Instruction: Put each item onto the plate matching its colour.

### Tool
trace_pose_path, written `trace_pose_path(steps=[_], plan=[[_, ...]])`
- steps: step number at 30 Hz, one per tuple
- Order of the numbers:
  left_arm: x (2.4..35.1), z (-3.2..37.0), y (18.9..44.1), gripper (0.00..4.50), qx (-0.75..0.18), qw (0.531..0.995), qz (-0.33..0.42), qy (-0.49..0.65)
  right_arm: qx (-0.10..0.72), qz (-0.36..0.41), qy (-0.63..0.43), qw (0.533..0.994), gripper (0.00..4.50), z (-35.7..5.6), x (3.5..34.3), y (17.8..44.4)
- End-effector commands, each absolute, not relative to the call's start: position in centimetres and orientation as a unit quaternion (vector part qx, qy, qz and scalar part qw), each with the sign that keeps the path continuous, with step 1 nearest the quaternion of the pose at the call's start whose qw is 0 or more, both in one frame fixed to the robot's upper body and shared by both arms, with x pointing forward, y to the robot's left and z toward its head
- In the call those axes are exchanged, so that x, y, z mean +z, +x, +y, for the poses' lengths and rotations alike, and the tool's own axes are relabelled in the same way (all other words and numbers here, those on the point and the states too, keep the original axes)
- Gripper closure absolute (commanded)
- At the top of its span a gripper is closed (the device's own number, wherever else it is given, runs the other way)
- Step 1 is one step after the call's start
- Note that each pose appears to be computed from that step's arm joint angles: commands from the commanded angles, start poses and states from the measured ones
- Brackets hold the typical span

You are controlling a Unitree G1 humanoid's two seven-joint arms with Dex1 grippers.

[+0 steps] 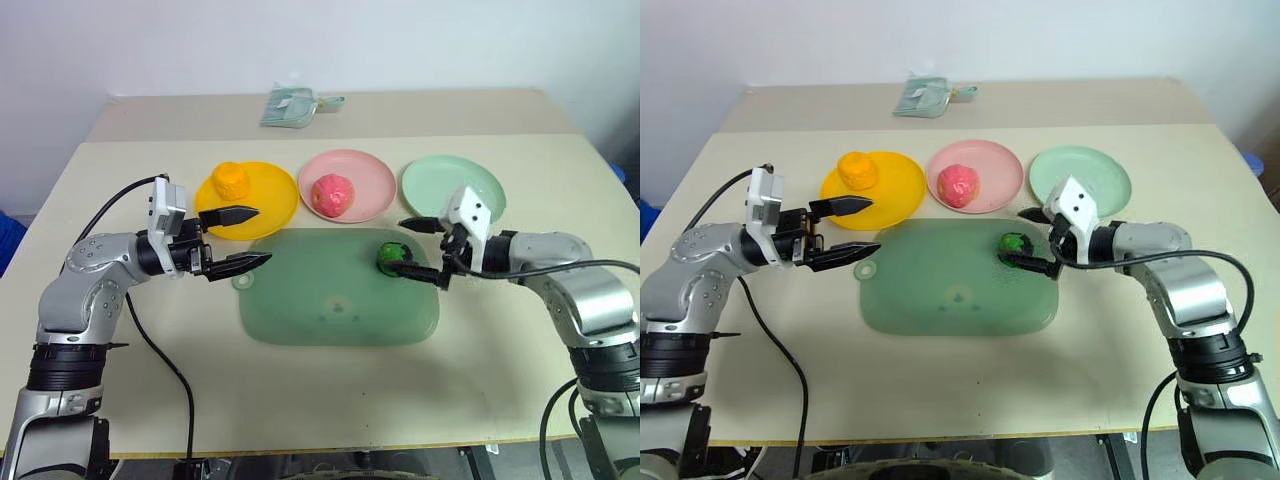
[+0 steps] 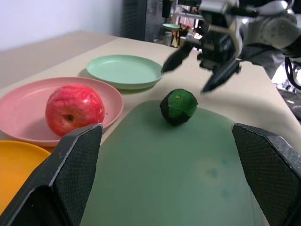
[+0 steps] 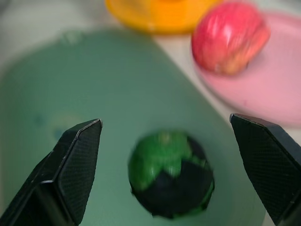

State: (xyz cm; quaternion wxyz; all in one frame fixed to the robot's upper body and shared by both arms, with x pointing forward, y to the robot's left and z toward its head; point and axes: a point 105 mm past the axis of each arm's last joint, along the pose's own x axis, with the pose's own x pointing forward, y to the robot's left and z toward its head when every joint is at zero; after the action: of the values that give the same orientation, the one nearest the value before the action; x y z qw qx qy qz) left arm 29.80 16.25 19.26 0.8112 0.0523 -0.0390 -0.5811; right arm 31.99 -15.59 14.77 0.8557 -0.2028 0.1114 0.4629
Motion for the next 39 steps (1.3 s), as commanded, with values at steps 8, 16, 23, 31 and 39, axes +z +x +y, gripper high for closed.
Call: trace_pose_path(steps=[8,16,23,31,39], plan=[[19.6,16.4,29.2,0.00,-0.583,0.809,-0.041,0.060,0.453,0.109,-0.215,0.858,0.05,-15.9,13.5,33.1],[19.4,16.5,28.9,0.00,-0.581,0.810,-0.038,0.062,0.452,0.096,-0.204,0.863,0.55,-15.5,14.1,33.6],[19.4,16.5,28.9,0.00,-0.582,0.810,-0.039,0.062,0.458,0.094,-0.206,0.860,2.24,-15.3,14.3,33.4],[20.1,16.5,29.9,0.00,-0.559,0.824,-0.068,0.063,0.407,0.042,-0.177,0.895,2.24,-16.2,16.8,35.2],[20.6,15.5,30.9,0.00,-0.534,0.839,-0.092,0.041,0.179,-0.046,-0.164,0.969,2.24,-22.4,21.6,40.8]])
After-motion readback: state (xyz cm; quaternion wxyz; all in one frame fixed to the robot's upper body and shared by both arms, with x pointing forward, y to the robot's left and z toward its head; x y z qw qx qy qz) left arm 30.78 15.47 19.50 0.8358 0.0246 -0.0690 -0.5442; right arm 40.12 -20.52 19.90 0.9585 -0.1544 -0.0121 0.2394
